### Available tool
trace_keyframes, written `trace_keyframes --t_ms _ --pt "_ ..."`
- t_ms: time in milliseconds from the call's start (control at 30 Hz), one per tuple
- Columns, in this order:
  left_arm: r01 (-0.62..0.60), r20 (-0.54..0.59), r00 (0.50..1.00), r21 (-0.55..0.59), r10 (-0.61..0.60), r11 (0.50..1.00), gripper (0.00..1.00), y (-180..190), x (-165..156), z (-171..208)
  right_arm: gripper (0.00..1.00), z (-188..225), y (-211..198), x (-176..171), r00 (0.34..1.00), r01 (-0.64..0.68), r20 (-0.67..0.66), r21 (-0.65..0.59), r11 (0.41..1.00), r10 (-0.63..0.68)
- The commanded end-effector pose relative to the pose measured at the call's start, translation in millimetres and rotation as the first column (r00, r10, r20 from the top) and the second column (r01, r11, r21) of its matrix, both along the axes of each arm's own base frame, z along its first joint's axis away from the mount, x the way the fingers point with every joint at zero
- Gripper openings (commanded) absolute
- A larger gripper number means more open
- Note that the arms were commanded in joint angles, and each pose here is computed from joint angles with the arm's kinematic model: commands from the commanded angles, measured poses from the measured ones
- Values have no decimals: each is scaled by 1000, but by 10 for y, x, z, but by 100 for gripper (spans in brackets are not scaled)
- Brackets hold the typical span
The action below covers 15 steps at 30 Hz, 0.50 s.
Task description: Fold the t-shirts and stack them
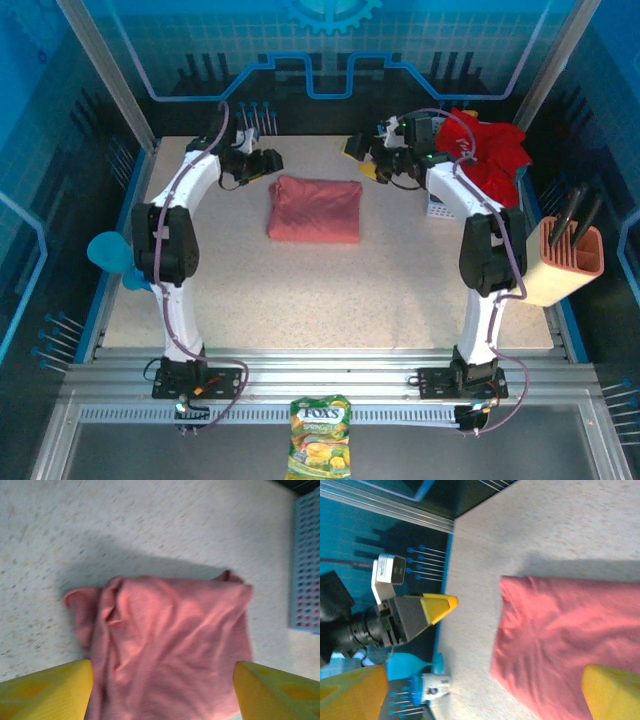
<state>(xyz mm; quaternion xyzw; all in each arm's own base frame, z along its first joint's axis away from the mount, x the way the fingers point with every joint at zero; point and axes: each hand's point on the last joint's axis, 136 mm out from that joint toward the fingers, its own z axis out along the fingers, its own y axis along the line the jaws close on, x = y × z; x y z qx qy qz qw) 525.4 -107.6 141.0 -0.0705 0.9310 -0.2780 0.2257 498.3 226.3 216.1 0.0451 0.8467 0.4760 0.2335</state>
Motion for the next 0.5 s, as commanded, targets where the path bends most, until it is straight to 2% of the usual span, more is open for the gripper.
trace_keyframes --t_ms 0,133,267,467 --pt "69 -77 995 39 -66 997 74 11 -87 -269 100 -215 -286 -341 999 -2 -39 -201 980 -6" --pt "84 -96 992 50 -79 995 74 17 -54 -415 100 -341 -477 -666 997 -1 -78 -314 949 -25" --pt "117 -147 983 67 -106 991 71 27 -79 -541 100 -392 -534 -970 995 -6 -92 -331 944 -26" --pt "129 -185 975 25 -122 991 71 -28 -169 -676 100 -504 -626 -1291 992 -9 -124 -360 933 -39"
